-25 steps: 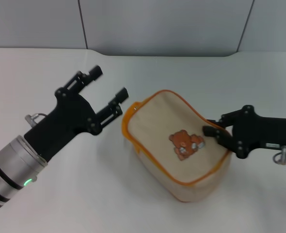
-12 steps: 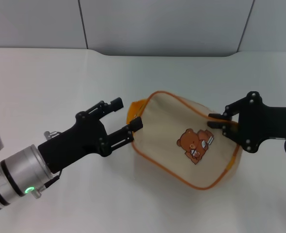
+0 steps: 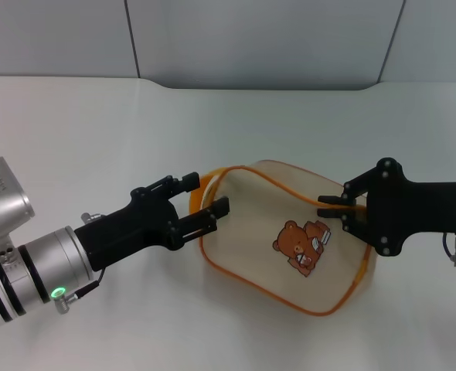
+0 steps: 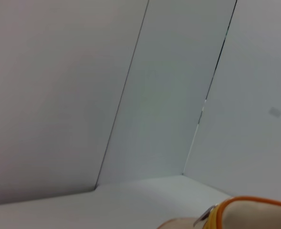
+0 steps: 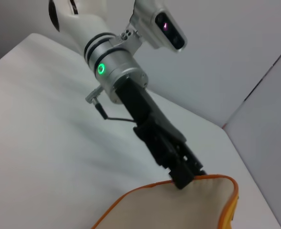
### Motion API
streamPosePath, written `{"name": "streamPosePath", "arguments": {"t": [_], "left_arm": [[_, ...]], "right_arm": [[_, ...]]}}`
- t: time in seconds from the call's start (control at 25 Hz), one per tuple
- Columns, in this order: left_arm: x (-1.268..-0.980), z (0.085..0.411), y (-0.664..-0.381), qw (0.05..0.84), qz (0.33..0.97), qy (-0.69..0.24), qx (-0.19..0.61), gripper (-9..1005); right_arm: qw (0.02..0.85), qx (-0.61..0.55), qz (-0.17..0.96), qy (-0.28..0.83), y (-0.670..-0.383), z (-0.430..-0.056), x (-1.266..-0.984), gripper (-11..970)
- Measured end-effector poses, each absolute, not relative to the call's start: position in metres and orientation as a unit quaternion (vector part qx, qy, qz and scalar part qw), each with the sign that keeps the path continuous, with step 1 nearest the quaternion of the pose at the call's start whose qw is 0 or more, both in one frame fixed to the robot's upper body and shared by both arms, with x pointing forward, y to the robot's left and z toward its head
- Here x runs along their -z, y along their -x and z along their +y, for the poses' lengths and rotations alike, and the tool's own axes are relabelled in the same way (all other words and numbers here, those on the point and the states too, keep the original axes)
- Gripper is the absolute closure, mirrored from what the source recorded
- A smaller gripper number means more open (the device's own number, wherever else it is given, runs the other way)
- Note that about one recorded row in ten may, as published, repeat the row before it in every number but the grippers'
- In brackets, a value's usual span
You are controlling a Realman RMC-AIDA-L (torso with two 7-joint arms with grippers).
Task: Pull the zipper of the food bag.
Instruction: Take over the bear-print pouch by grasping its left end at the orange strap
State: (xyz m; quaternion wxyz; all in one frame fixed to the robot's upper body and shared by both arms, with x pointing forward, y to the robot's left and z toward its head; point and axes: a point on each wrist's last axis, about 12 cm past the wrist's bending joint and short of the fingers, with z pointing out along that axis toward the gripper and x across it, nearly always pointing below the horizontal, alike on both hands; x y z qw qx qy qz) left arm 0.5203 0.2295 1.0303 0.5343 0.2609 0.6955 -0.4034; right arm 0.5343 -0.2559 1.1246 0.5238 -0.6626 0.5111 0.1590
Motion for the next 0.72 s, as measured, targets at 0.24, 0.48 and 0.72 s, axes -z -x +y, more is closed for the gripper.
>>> {"name": "streamPosePath", "arguments": {"t": [0.24, 0.48, 0.72], "left_arm": [[-1.0242, 0.223, -0.517, 0.511, 0.708, -0.262, 0.41, 362], [-1.0206, 0.2206, -0.5161, 0.507, 0.713, -0.269, 0.402, 375], [-1.0196, 0.22, -0.5149, 0.513, 0.711, -0.272, 0.396, 466]], "right_arm": [[0.531, -0.165, 0.51, 0.656, -0.5323, -0.255, -1.1242, 910], [0.534, -0.168, 0.51, 0.653, -0.5322, -0.2543, -1.1236, 911], [0.533, -0.172, 0.514, 0.65, -0.5306, -0.2554, -1.1205, 912]]}}
